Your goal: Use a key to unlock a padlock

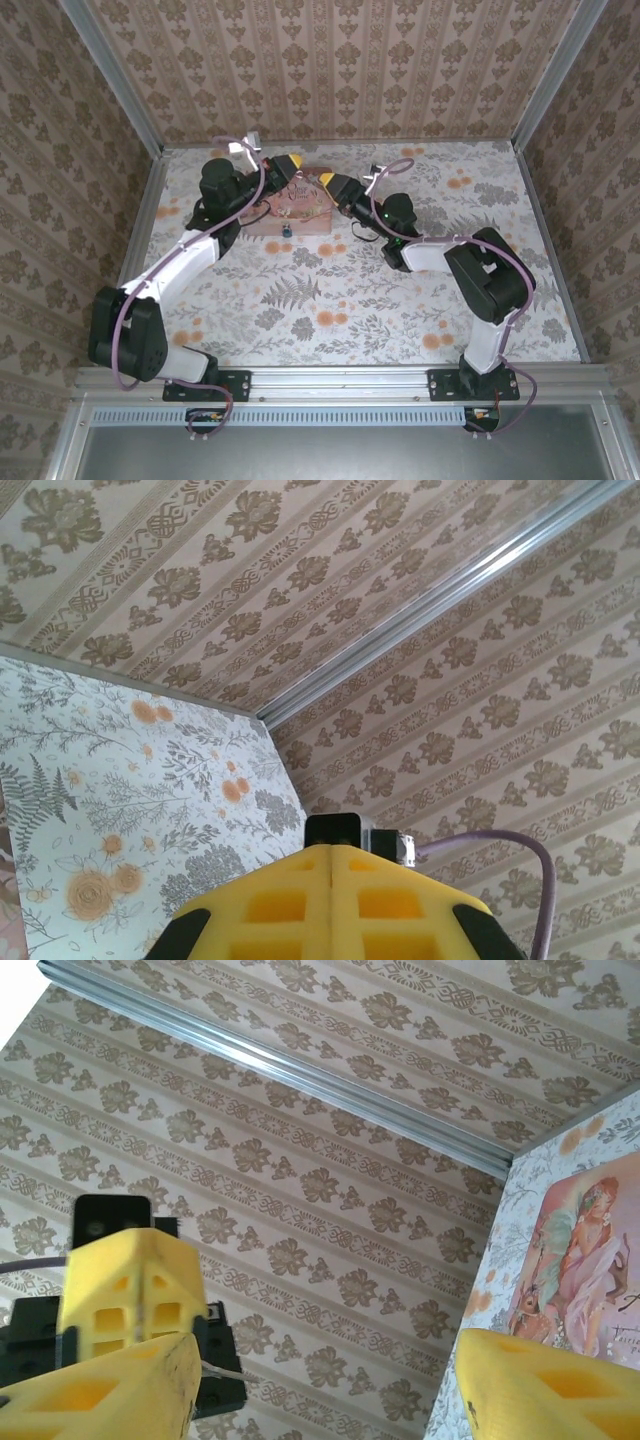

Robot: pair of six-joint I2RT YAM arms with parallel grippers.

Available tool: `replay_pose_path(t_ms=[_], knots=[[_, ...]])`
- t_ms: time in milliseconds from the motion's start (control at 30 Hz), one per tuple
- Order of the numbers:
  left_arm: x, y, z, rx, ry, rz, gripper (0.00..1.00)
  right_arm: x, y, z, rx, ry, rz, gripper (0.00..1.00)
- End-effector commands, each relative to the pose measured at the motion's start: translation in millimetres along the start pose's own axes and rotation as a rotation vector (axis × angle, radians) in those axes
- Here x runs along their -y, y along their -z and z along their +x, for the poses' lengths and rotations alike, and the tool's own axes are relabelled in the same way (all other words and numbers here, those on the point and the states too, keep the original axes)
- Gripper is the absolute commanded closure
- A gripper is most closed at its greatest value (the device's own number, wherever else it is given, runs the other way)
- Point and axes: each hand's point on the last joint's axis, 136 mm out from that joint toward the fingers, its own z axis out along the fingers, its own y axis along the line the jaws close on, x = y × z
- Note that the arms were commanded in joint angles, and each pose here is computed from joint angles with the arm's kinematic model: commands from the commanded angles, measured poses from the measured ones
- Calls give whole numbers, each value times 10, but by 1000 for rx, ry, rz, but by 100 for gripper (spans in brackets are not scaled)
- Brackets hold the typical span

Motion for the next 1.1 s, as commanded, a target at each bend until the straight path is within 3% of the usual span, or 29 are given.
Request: replay_pose_path(t_ms=[0,633,1067], knots=[[71,27,-76,49,47,54,100,-423,77,-117,53,47,-106,33],[56,49,150,8,81,55,100,-734,-170,102,-43,53,-190,53],[72,43,156,13,89,60,100,-589,-236,295,-86,39,-156,59]])
